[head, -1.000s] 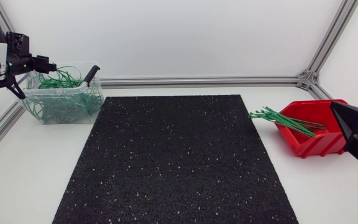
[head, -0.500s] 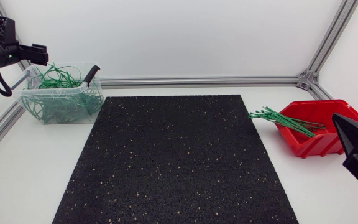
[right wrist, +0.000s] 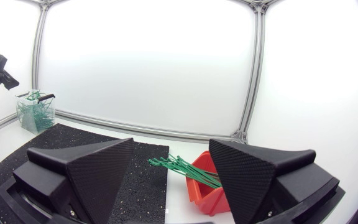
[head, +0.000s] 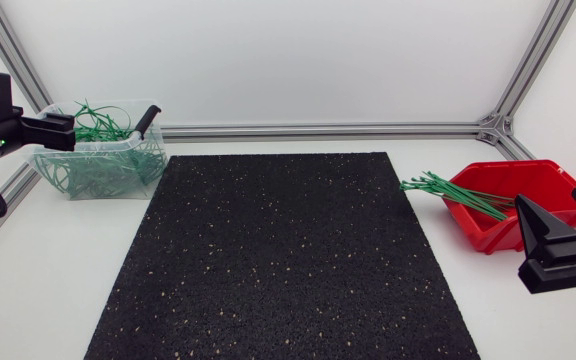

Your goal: Take a green cable tie from the red box, thread the tail through the head to close it, then place it in the transparent bin on the left.

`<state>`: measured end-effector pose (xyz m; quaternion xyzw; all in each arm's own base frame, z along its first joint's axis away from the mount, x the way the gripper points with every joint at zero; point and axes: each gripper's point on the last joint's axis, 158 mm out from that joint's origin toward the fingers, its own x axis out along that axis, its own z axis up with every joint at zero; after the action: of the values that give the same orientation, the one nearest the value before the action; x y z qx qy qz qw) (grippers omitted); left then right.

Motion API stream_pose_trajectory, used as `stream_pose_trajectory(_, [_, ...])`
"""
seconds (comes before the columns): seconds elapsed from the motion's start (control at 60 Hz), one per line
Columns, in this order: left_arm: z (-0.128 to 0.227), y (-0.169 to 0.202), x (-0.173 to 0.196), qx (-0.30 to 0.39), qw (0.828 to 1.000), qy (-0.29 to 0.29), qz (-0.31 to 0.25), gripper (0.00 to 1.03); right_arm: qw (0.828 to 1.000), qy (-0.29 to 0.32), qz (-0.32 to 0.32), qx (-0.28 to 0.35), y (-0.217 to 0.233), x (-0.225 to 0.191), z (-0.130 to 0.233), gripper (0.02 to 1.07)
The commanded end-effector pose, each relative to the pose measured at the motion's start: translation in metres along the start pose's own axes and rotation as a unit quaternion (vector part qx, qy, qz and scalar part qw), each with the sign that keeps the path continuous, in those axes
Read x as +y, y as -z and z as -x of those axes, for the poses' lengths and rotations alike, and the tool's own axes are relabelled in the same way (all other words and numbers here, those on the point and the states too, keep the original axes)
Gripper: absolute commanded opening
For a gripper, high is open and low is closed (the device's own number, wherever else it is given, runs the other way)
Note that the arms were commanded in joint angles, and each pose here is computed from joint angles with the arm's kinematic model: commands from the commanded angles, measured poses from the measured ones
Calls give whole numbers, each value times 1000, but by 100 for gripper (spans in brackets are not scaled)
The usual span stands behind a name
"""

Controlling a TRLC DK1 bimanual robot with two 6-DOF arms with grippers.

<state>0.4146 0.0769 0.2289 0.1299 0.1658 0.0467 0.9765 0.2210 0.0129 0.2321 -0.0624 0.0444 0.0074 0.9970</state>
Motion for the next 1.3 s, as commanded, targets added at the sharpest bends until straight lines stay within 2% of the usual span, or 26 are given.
stream_pose_trajectory(0.0, [15, 7, -9, -10, 1000, 7, 7, 99, 1000, 6, -7, -1, 11, -1, -6, 91])
stream_pose_trajectory(0.3, [61, 28, -31, -37, 999, 17, 24, 99, 999, 8, -35, -8, 43, -1, -26, 91])
stream_pose_trajectory(0.633, [97, 55, -61, -78, 995, 40, 44, 99, 998, 11, -63, -16, 81, -5, -40, 90])
stream_pose_trajectory(1.283, [127, 96, -83, -108, 988, 52, 96, 99, 998, 11, -63, -16, 81, -5, -40, 90])
